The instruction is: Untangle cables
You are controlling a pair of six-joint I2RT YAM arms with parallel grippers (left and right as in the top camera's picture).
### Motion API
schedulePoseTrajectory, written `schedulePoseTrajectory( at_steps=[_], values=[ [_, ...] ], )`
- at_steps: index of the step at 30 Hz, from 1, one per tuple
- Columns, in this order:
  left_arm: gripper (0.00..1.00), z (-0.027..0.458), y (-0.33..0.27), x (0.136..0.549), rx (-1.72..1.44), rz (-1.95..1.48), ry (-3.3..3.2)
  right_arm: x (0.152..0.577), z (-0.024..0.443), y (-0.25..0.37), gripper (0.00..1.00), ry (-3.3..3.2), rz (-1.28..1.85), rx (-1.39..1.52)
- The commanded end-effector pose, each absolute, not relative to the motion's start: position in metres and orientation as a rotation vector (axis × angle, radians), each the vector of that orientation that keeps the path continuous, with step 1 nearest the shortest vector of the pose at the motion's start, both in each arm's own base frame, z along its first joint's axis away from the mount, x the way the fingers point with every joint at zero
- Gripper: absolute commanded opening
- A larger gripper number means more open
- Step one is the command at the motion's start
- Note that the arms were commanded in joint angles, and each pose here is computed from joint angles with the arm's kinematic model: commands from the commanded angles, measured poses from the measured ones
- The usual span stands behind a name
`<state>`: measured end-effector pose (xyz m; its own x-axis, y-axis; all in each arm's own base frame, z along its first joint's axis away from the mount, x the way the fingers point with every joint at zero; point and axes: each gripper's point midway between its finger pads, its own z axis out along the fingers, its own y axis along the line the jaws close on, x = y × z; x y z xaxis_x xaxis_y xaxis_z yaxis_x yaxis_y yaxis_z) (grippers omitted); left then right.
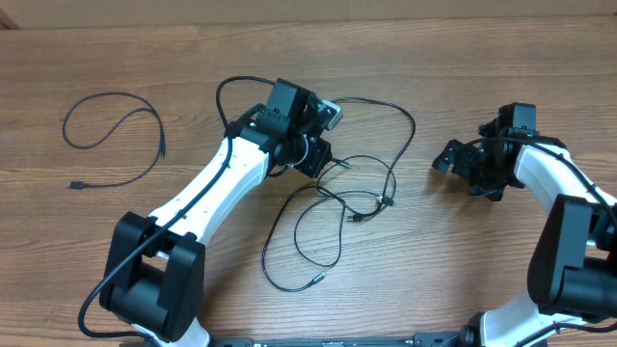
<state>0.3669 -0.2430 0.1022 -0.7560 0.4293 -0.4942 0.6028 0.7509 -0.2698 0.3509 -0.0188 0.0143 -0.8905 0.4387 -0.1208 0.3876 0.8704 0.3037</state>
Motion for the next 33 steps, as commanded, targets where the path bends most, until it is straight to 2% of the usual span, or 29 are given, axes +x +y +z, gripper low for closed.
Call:
schedulePoseTrajectory(
  at_steps=[1,20,23,27,33],
  values=[
    [0.22,0.099,-0.244,0.369,0.813,-0.566,2.540,0.352,0.020,-0.021,1.00,2.837,0.390,0.633],
    [0.14,0.084,-0.246,0.364,0.901,-0.550,2.496,0.352,0.020,-0.021,1.00,2.837,0.390,0.632],
    [0.16,0.082,-0.248,0.362,0.934,-0.545,2.485,0.352,0.020,-0.021,1.00,2.837,0.390,0.632],
    [0.26,0.080,-0.252,0.358,0.955,-0.548,2.481,0.352,0.020,-0.021,1.00,2.837,0.390,0.632],
    [0.29,0.082,-0.257,0.357,0.967,-0.552,2.465,0.352,0.020,-0.022,1.00,2.836,0.390,0.633]
  ],
)
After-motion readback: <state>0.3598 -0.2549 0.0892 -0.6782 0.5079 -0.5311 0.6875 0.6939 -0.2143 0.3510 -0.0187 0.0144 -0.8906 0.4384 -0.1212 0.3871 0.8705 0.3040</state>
